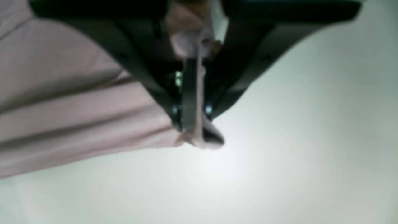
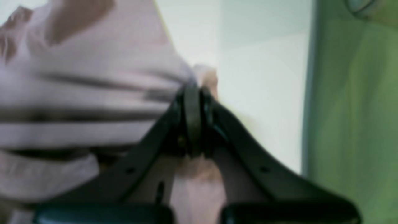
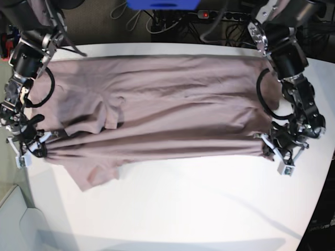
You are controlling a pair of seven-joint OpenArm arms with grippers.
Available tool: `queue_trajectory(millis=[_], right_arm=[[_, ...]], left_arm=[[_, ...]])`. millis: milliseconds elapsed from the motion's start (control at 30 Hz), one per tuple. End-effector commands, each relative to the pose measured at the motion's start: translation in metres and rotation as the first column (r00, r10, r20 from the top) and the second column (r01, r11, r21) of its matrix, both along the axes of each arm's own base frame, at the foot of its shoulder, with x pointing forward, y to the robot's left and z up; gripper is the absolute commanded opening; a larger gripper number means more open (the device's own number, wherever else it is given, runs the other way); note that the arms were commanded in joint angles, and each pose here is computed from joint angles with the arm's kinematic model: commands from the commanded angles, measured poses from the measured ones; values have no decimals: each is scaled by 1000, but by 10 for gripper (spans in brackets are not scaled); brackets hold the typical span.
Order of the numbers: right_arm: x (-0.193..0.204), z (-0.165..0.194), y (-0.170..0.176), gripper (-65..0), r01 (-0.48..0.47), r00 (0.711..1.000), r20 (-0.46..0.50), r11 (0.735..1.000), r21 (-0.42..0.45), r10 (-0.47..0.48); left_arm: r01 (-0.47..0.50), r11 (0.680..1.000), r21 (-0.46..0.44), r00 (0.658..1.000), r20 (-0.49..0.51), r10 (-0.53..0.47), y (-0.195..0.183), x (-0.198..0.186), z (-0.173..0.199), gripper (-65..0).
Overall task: Layout the t-shirt on the table in an organized manner, then fold the t-shirt properly
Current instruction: 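Grasp the side edges with both grippers and fold them toward the collar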
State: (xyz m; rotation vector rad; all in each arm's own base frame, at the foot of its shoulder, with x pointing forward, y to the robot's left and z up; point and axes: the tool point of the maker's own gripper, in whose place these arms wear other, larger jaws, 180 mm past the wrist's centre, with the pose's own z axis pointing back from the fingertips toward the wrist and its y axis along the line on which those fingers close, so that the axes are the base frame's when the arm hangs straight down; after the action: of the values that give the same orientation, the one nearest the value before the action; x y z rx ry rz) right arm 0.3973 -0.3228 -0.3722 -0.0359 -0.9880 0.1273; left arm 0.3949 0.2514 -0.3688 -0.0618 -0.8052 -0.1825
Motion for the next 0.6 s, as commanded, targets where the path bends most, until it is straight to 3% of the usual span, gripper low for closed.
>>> queue_trajectory(millis=[0,333,567], right_arm=[[6,23,-13,-650,20,998,61,999,-27,-19],[-41,45,-2,-650,-11,991,134,999,-33,15],[-85,56,1,-650,8,985,172,999,-33,-3]], left_arm=[[-15,1000,21,998,59,14,6,10,21,-647],[37,998,-60,990,135,-29,-19,-27,50,-648],[-5,992,-126,985,173,27,-9,-70,62,-648]])
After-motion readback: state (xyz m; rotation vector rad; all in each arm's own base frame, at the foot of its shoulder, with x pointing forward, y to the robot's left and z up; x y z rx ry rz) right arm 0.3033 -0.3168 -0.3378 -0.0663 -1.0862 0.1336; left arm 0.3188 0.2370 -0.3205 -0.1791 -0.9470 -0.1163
